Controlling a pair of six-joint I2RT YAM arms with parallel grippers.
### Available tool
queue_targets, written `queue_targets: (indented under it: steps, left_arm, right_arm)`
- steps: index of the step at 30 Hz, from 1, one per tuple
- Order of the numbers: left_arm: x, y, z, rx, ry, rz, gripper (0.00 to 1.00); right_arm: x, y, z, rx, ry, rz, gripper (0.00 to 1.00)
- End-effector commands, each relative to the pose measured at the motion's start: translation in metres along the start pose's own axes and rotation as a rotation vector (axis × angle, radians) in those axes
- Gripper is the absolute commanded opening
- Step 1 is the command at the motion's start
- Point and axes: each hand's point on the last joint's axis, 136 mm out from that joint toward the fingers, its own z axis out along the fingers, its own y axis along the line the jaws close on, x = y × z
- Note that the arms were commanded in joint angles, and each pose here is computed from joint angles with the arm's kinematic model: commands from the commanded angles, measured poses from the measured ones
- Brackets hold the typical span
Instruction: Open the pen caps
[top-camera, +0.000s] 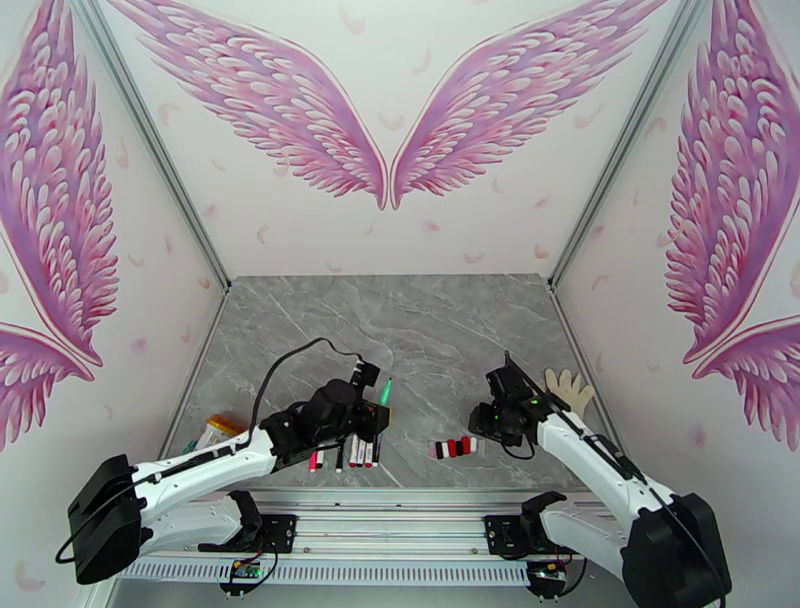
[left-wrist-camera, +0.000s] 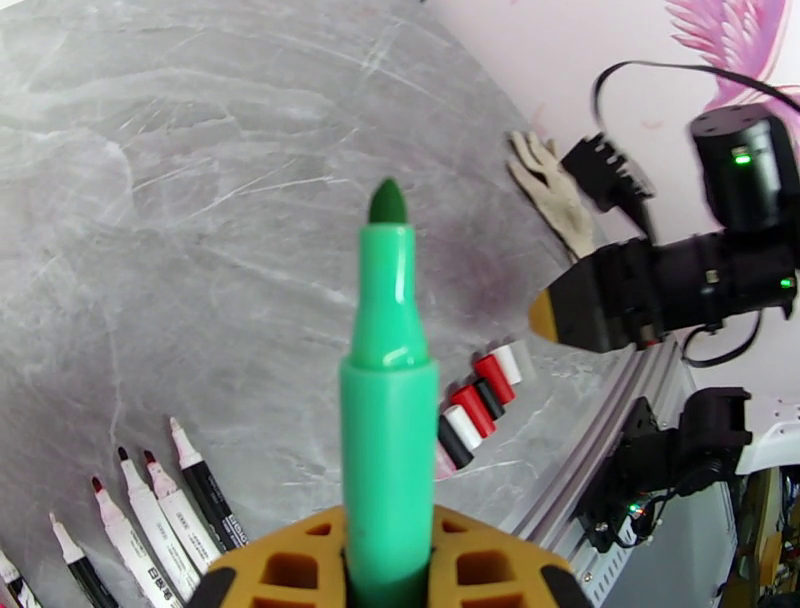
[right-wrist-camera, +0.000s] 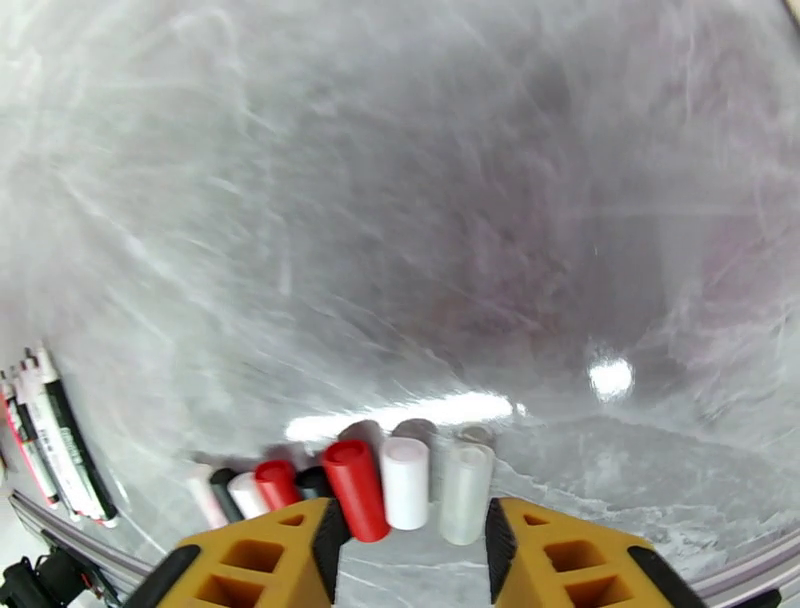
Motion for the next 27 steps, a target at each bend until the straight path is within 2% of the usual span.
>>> queue_targets:
  steps: [1, 5, 7, 17, 27]
  left_arm:
    - [-0.011, 0.008, 0.002, -0.131, -0.06, -0.039, 0.05]
    - [-0.004, 0.013, 0.013, -0.23, -0.055, -0.074, 0.05]
    - [0.0, 0.014, 0.018, -0.272, -0.048, -0.092, 0.05]
    - [0.027, 0.015, 0.051, -0.424, 0.051, -0.13, 0.09]
    - [0.055, 0.022, 0.068, -0.556, 0.134, -0.114, 0.09]
  right_arm:
    - [-0.021, 0.027, -0.024, -0.121, -0.11, -0.057, 0.61]
    - [-0.027, 0.045, -0.045, -0.223, -0.176, -0.108, 0.82]
    - [-0.028, 0.053, -0.056, -0.271, -0.197, -0.134, 0.98]
    - [-0.013, 0.077, -0.082, -0.447, -0.187, -0.185, 0.99]
    - [-0.004, 0.064, -0.088, -0.413, -0.212, -0.195, 0.99]
